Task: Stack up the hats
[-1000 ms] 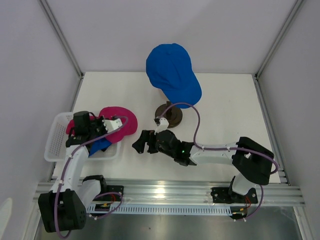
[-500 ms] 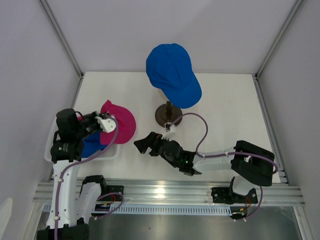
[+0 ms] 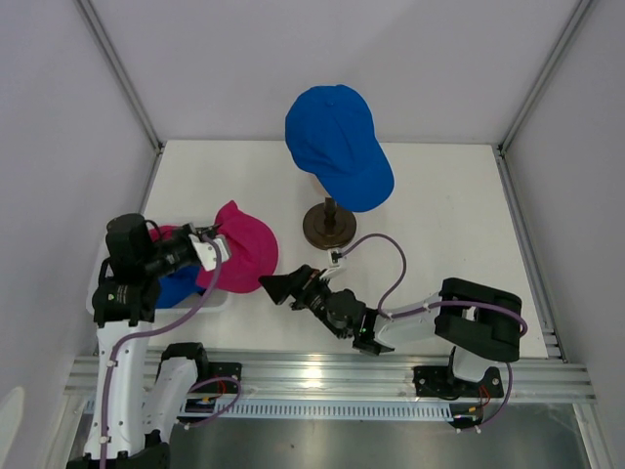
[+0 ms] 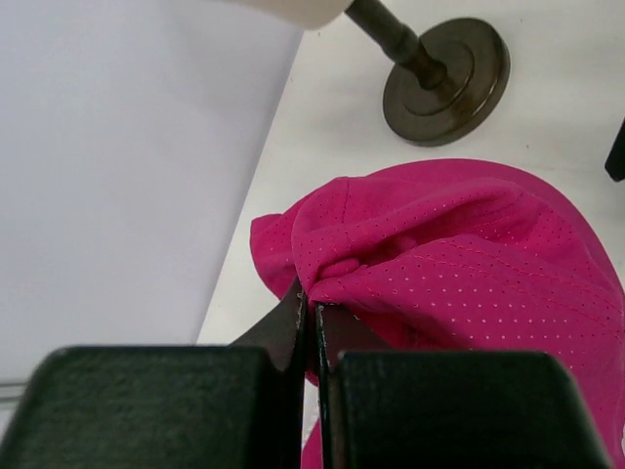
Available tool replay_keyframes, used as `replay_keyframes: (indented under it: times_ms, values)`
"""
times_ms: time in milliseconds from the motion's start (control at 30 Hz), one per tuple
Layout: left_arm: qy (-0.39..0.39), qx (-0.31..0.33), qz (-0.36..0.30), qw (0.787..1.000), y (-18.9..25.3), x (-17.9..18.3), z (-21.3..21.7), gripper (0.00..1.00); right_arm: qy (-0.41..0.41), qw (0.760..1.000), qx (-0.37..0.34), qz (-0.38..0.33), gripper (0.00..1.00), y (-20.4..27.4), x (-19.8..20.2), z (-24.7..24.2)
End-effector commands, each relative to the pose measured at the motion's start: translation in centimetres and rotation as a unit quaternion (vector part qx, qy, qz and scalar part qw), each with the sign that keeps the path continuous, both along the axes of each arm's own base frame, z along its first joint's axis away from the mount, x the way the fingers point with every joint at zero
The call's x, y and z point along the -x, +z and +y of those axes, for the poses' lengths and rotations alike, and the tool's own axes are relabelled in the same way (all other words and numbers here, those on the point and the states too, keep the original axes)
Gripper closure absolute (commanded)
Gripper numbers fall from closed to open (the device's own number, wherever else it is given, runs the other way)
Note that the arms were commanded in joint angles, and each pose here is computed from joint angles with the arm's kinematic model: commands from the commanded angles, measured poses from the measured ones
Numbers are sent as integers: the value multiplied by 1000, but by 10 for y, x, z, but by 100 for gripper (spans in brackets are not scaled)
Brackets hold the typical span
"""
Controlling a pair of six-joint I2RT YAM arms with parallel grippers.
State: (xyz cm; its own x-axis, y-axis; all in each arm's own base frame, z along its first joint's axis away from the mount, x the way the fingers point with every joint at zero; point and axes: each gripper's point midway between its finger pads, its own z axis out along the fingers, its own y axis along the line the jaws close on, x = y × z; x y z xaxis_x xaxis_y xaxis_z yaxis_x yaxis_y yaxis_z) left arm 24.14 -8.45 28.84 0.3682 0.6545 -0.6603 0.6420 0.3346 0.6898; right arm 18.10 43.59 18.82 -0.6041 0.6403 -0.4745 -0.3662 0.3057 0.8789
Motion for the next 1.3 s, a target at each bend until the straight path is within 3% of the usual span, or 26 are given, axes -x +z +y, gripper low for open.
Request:
replay_keyframes:
  times_ms: [0, 267, 467, 733, 933, 1033, 1133, 1167, 1233, 1267]
  values:
    - [-58, 24, -39, 997, 36, 14, -20, 99, -17, 1000, -11, -24, 0, 10, -3, -7]
    - [-121, 38, -46, 991, 62, 38, -39, 99, -28, 998, -21, -57, 0, 22, -5, -13]
    - [-165, 59, -47, 983, 72, 55, -51, 99, -30, 992, -20, -119, 1, 46, -4, -15]
    - [-195, 79, -40, 977, 74, 61, -59, 99, 31, 980, -69, -185, 4, 86, 19, -11]
    - [-171, 78, -34, 982, 62, 45, -53, 99, 65, 971, -103, -205, 24, 111, 39, -14]
    - [-151, 72, -29, 986, 50, 36, -48, 99, 75, 968, -112, -211, 40, 119, 45, -18]
    - [-121, 59, -27, 991, 39, 24, -40, 99, 84, 967, -119, -207, 66, 125, 51, -22]
    - [-111, 54, -26, 992, 35, 20, -37, 99, 84, 966, -128, -207, 81, 134, 52, -26]
    - [-78, 50, -29, 995, 30, 9, -29, 99, 80, 972, -108, -193, 99, 132, 49, -27]
    - [-64, 52, -37, 996, 33, 6, -26, 99, 78, 974, -102, -189, 100, 135, 48, -28]
